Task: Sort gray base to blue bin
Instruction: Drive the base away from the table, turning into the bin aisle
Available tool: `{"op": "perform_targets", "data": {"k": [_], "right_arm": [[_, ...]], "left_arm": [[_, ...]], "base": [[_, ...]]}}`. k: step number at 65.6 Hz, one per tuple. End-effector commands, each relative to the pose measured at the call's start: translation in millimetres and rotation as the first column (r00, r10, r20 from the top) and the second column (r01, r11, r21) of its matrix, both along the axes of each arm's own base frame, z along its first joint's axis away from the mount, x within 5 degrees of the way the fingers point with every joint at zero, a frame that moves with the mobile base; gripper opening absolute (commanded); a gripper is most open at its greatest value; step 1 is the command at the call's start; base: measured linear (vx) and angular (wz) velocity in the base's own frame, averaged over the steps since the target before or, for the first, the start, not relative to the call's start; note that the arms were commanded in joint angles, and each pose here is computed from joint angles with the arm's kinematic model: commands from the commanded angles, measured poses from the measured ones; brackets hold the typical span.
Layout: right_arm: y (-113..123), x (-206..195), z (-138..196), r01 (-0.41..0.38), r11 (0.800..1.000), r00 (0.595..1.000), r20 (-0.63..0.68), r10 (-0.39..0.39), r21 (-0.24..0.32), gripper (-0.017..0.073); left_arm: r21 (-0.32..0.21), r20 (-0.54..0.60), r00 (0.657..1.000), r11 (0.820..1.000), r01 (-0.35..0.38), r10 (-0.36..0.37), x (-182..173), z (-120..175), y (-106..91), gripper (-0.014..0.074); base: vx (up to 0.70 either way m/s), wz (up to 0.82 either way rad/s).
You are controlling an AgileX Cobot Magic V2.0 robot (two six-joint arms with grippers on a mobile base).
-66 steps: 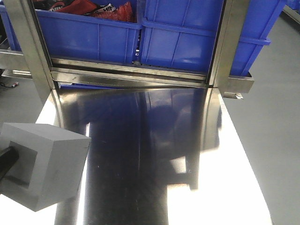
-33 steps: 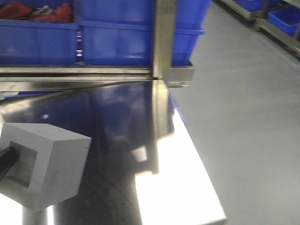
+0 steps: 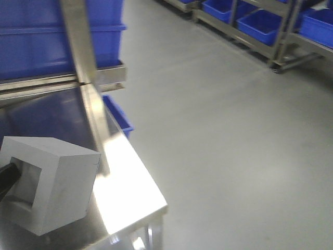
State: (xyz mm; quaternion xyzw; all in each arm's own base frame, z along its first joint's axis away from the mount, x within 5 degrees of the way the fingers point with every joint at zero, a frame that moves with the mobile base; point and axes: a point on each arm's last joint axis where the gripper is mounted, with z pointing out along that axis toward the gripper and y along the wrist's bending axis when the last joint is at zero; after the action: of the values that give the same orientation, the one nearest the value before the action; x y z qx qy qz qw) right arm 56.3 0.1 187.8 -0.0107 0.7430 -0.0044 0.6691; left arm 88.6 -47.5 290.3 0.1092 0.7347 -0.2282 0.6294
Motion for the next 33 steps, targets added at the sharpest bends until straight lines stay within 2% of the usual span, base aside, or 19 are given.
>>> {"op": "perform_targets", "data": {"k": [1, 33], "right_arm": [[0.1, 0.2, 2.5, 0.000, 1.000, 0.997, 0.072, 0.000, -0.011, -0.0009], [0.1, 0.2, 2.5, 0.000, 1.000, 0.997, 0.072, 0.000, -0.011, -0.0009]], "left_arm": [[-0.075, 0.109, 0.994, 0.997, -0.016, 0.024, 0.3, 19.4, 1.8, -0.0006], [-0.075, 0.109, 0.994, 0.997, -0.016, 0.024, 0.3, 19.4, 1.8, -0.0006]], "base": [[-0.12, -0.64], [-0.09, -0.62]]}}
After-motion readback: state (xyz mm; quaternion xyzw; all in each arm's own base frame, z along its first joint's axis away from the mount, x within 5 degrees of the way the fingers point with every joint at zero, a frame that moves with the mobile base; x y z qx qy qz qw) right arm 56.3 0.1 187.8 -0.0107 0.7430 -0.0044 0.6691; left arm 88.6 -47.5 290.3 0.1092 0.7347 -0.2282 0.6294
